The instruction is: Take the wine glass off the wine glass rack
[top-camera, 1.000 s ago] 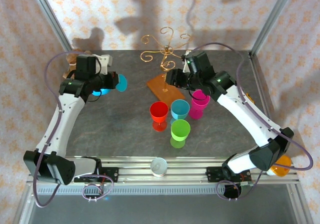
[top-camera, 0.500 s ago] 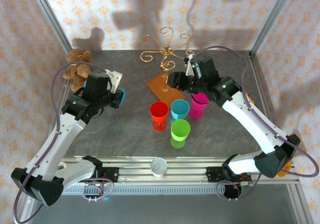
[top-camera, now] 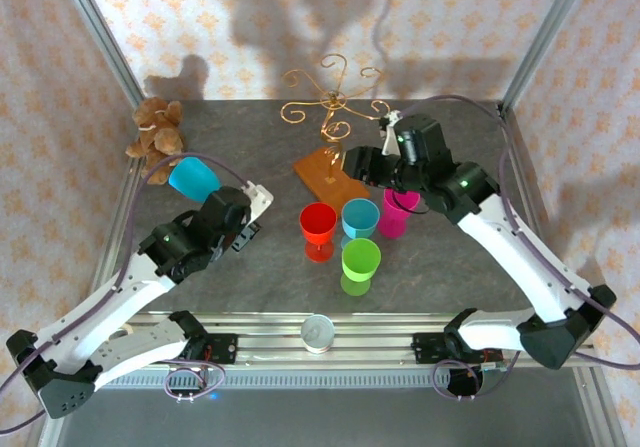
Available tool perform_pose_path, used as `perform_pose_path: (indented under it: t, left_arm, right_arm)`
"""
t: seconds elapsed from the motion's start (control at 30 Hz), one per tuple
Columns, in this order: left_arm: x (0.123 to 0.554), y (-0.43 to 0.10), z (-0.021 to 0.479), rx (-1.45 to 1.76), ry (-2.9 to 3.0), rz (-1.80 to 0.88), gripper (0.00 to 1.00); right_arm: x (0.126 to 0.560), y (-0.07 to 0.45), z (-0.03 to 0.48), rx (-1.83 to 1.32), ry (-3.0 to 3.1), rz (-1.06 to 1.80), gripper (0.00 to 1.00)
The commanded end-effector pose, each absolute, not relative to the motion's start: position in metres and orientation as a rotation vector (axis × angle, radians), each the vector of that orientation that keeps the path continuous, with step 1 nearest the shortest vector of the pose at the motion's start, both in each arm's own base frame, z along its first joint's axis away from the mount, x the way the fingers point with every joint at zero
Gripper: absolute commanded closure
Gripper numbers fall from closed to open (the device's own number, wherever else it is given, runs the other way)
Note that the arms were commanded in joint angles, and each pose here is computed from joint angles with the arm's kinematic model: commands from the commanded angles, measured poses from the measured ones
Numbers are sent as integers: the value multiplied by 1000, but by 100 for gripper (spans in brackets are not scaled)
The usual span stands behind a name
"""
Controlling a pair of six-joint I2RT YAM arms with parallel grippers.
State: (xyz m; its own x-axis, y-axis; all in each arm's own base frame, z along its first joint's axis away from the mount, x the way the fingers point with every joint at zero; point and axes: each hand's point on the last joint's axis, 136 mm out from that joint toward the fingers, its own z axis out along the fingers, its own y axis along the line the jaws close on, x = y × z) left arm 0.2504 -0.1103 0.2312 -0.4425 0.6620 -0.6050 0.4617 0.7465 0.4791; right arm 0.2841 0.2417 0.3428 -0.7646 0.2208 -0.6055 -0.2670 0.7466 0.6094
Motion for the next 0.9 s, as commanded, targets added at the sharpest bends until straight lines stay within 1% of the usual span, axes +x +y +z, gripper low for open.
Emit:
perform_pose_path:
  t: [0.0, 0.23, 0.43, 0.53, 0.73, 0.87]
  left_arm:
    - [251, -103, 244, 852, 2010, 433, 100]
    - [236, -104, 228, 992, 1922, 546, 100]
    - [223, -99, 203, 1179, 1796, 748, 100]
    - [221, -99, 202, 1191, 1758, 769, 100]
    - [214, -88, 195, 1270, 1651, 905, 100]
    - [209, -87, 184, 1326, 1571, 954, 100]
  right_arm:
    - [280, 225, 350, 0, 2223, 879, 53]
    - [273, 218, 354, 5, 2205, 883, 53]
    - [274, 222, 362, -20, 2185, 898, 53]
    - [277, 228, 364, -40, 2184, 912, 53]
    - [280, 245, 364, -201, 2215, 894, 53]
    - [275, 255, 381, -329, 2211, 879, 53]
